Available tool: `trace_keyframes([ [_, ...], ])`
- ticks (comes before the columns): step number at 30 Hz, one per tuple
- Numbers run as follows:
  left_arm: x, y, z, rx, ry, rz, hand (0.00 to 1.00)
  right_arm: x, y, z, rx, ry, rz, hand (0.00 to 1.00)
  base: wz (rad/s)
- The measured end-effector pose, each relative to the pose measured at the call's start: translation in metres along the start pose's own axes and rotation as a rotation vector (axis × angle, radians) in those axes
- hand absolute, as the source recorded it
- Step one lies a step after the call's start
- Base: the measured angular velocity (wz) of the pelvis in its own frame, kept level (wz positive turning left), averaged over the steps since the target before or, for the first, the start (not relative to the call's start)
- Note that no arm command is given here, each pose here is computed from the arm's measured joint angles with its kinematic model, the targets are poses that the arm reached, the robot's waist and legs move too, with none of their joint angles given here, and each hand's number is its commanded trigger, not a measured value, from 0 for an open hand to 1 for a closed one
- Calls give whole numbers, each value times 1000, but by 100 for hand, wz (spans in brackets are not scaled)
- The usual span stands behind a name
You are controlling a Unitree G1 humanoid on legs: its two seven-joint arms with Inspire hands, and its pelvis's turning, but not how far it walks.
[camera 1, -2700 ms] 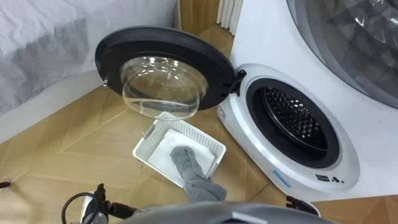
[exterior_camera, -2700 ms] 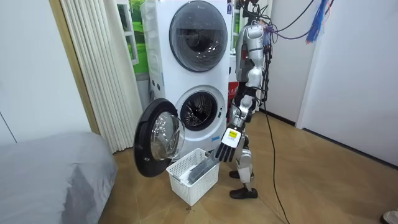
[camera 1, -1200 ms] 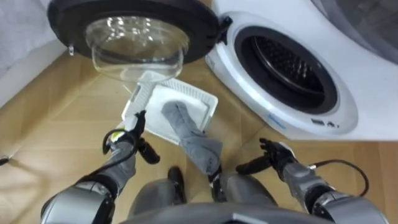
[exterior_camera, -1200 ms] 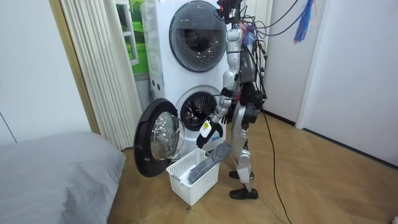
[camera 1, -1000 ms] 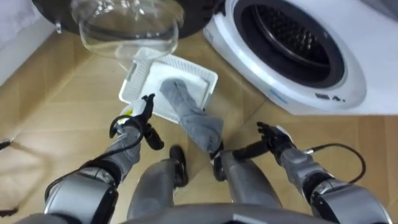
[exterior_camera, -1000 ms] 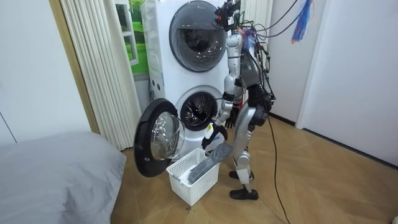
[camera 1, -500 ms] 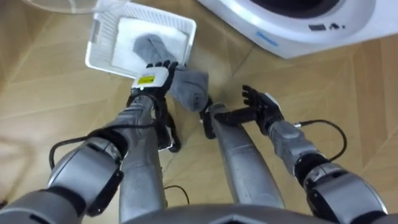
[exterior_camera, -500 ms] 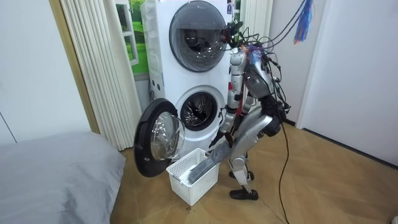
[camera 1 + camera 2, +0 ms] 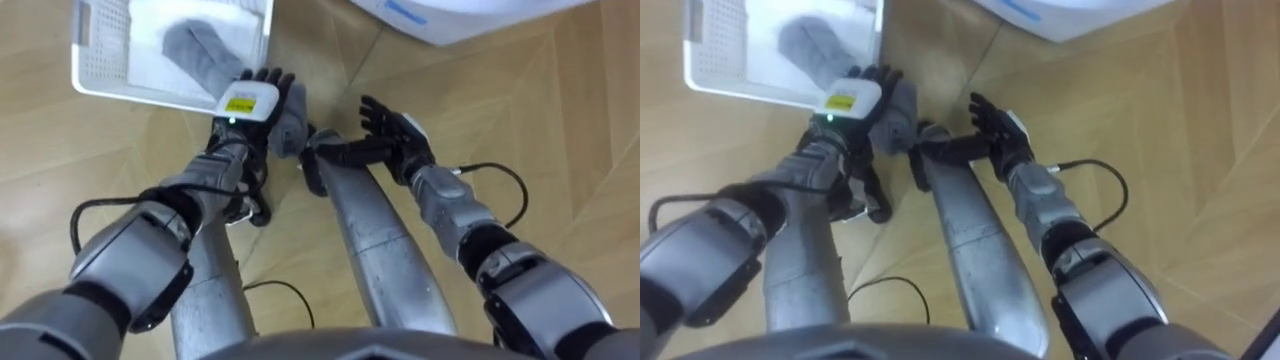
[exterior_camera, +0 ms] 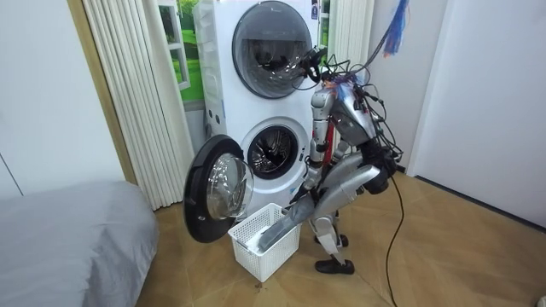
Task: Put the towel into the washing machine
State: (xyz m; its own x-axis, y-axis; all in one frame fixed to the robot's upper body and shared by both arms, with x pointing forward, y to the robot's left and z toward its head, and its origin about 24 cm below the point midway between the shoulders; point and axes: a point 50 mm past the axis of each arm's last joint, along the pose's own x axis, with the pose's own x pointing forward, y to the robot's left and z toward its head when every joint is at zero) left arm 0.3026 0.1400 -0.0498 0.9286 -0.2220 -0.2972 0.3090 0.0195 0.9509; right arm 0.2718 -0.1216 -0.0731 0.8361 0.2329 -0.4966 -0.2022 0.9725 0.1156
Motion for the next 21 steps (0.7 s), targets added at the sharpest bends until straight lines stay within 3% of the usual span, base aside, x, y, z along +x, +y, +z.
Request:
trace_keyframes([
  [1,0,1,0,1,0,5,45,0,0,1,1,-6,2,0,0],
  [2,1,2,0,1,-5,10,45,0,1,2,5,-16,6,0,0],
  [3,1,3,0,12,-10,12,100,0,1,2,22,-18,8,0,3],
  [21,6,20,-11,71,-6,64,100,2,0,6,109,-27,19,0,-2],
])
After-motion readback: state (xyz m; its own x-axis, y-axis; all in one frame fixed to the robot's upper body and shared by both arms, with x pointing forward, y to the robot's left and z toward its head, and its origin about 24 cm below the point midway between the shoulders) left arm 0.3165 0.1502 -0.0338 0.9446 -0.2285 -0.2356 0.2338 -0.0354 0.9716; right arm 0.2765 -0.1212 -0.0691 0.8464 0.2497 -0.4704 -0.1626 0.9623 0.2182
